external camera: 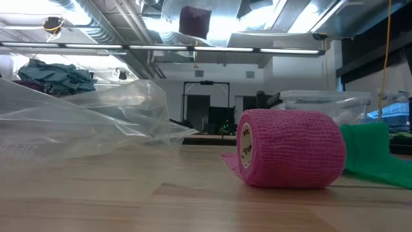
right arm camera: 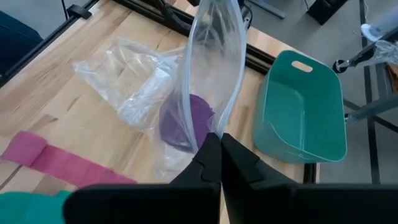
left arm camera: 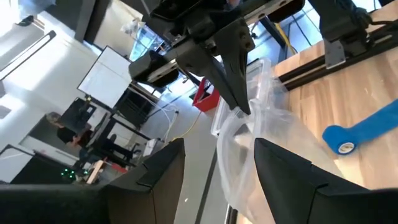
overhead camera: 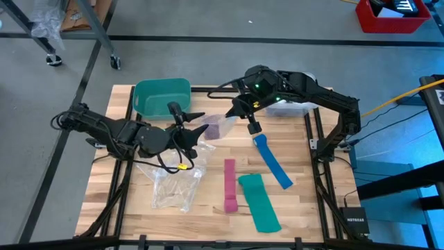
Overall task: Roll bandage
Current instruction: Put the rolled purple bandage into the transparent zip bag, then close the transparent zip bag
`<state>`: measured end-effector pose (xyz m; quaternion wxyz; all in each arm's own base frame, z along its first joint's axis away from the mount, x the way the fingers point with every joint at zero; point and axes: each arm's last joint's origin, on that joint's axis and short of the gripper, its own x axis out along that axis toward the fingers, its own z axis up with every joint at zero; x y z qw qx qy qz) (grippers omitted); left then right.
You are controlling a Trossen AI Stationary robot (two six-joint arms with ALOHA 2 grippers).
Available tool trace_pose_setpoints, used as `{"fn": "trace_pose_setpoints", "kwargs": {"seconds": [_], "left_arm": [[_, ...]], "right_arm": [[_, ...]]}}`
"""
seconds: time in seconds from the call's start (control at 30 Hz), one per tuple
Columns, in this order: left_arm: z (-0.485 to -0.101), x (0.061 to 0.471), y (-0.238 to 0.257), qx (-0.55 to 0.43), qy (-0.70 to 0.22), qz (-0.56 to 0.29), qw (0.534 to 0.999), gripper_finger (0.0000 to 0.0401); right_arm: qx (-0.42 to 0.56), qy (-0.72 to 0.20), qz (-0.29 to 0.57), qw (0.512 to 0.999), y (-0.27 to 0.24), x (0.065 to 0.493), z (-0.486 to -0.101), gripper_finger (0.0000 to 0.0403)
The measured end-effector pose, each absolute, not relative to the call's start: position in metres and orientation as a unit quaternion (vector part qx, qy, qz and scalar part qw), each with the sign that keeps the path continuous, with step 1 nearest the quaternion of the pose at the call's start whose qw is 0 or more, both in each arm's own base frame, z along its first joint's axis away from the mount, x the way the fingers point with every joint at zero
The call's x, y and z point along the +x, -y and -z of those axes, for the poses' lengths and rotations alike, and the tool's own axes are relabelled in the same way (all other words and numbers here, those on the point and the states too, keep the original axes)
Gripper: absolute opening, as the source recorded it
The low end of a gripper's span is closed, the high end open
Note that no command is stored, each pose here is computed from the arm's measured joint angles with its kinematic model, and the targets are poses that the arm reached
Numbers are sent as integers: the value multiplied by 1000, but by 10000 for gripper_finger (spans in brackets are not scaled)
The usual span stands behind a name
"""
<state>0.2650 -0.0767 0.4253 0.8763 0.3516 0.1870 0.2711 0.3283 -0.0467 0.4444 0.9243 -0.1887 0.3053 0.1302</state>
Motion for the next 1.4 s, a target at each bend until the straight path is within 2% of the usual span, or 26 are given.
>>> {"fn": "trace_pose_setpoints", "kwargs": {"seconds": [0.5, 0.63, 0.87, 1.03, 1.2, 1.4], "left_arm": [[-417, 265, 67, 305, -205, -283, 886, 179], [-417, 265, 67, 306, -205, -282, 886, 136], [-416, 265, 67, 316, -215, -278, 881, 14], [-416, 265, 68, 343, -222, -271, 872, 6], [-416, 263, 67, 347, -225, -269, 870, 3], [-419, 252, 63, 344, -232, -274, 867, 1]], "right_arm": [[-182, -295, -154, 925, 45, 328, -445, 1], [-183, -291, -153, 926, 45, 329, -446, 1], [-183, -291, -153, 926, 45, 329, -446, 1], [-185, -288, -151, 927, 45, 329, -446, 3], [-197, -277, -138, 930, 46, 331, -448, 32], [-217, -259, -137, 931, 47, 333, -451, 90]]}}
